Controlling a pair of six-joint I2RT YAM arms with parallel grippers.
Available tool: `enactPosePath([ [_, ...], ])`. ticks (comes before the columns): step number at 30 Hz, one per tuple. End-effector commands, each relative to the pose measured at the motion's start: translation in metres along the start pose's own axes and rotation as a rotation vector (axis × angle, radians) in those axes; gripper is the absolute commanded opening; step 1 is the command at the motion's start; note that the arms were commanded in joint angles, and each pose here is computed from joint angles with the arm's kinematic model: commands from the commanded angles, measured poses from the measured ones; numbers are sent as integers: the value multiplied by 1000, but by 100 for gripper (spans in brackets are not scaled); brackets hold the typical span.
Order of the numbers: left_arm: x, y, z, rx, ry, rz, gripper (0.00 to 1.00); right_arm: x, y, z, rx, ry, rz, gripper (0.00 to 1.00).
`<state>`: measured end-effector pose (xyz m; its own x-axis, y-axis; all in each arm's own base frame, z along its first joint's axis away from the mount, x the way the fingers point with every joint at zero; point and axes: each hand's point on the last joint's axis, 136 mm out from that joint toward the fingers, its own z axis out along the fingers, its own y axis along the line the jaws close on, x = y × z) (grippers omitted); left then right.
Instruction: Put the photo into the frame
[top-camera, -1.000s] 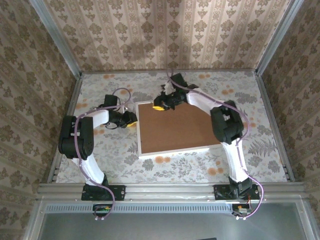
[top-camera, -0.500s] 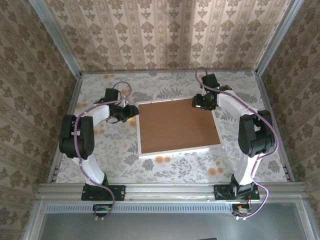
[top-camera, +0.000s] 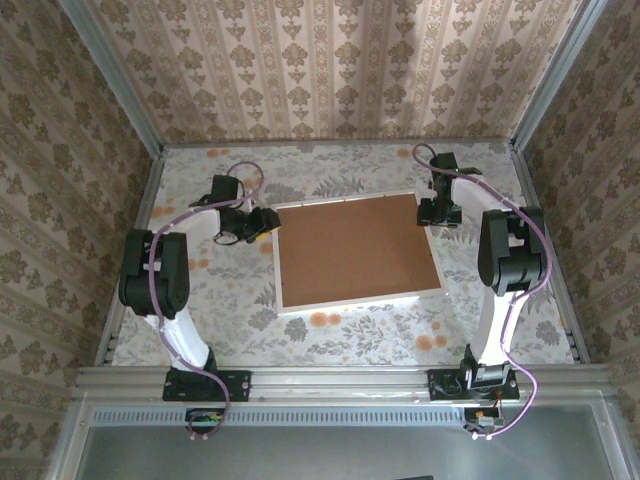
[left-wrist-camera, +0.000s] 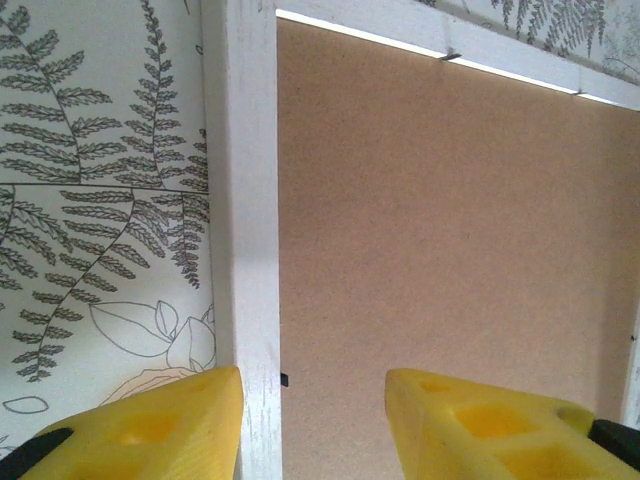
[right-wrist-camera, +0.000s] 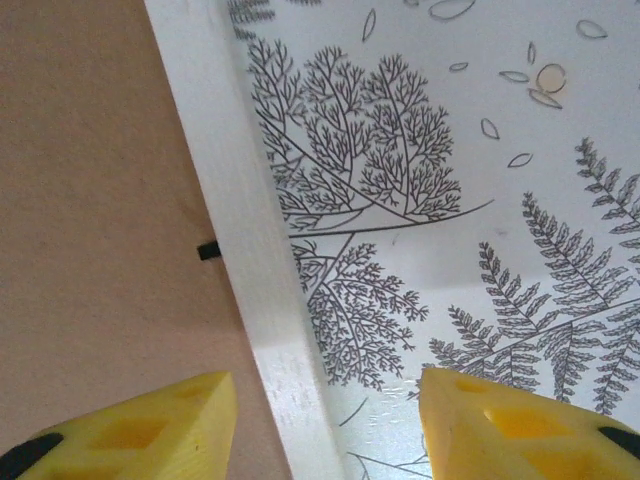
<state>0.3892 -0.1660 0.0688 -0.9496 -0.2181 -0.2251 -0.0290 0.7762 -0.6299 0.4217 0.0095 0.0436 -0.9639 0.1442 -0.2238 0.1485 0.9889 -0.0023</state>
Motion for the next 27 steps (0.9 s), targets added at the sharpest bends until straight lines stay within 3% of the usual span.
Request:
enactPosePath([
  [1, -7, -16, -7, 48, -20, 21, 51, 8, 1, 6, -34, 69, -50, 45],
  [11, -3, -14, -8, 51, -22, 20, 51, 6, 11, 19, -103, 112, -109, 33],
  [21, -3, -13, -8, 50, -19, 16, 51, 13, 23, 17, -180, 149, -168, 38],
  [27, -3, -12, -7, 49, -17, 18, 51, 11, 20, 19, -168, 152, -196, 34],
])
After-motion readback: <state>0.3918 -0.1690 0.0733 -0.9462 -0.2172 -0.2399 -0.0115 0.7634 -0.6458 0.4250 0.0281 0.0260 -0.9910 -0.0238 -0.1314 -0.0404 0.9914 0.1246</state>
